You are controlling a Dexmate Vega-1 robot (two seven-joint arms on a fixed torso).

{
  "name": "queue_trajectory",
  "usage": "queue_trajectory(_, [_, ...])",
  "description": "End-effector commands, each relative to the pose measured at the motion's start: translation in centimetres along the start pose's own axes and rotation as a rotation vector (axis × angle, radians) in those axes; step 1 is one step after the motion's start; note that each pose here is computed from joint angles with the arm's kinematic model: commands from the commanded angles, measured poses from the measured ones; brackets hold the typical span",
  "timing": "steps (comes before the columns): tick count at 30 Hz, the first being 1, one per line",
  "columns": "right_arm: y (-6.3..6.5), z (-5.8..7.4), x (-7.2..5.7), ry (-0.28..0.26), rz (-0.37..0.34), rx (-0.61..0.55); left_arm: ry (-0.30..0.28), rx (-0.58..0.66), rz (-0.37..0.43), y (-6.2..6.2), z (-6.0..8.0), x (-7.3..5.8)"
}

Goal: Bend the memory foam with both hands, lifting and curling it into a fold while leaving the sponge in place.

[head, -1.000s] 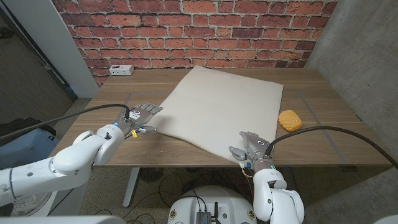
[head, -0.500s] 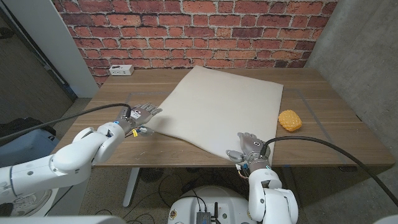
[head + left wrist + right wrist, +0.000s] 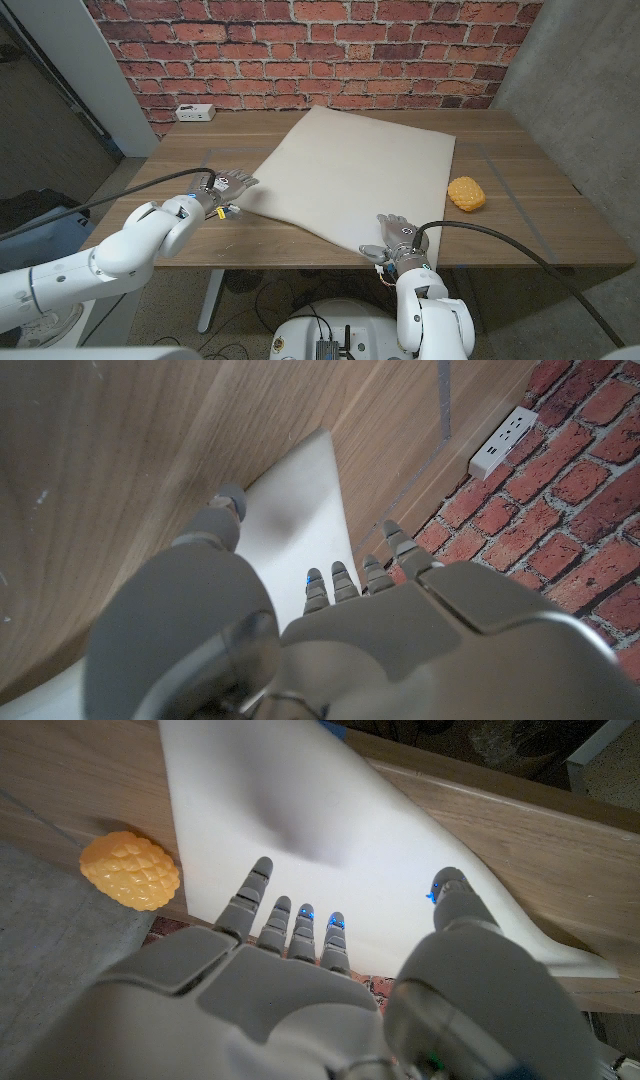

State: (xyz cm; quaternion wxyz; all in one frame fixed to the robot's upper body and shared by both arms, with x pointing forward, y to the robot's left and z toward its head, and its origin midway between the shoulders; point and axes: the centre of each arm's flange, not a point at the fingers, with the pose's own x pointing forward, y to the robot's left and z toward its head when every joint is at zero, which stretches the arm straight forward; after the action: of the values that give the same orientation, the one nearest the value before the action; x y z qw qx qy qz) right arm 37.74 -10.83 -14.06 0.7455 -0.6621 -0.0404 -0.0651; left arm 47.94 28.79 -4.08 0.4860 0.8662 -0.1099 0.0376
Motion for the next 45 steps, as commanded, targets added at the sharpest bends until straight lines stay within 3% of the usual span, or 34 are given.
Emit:
queue_trajectory(1, [0.4, 0.7, 0.4, -0.002, 0.047, -0.074, 0.010, 0.006, 0.022, -0.1, 0.1, 1.7])
queue_trajectory(8, [1.4, 1.4, 1.1, -0.008, 0.048, -0.101, -0.005, 0.026, 0.059, 0.3, 0.4, 2.3])
queue_trajectory(20, [2.2, 1.6, 1.8, 0.009, 0.044, -0.135, -0.030, 0.044, 0.019, 0.4, 0.7, 3.3])
queue_trajectory(29, [2.6, 1.5, 2.4, 0.042, 0.103, -0.172, -0.075, 0.055, -0.028, 0.2, 1.6, 4.2])
queue_trajectory(37, [3.6, 1.4, 3.5, 0.082, 0.154, -0.225, -0.084, 0.049, -0.015, 0.7, 1.8, 4.0])
queue_trajectory(45, [4.5, 1.4, 4.7, 0.066, 0.155, -0.219, -0.094, 0.056, -0.007, 1.0, 2.3, 3.7])
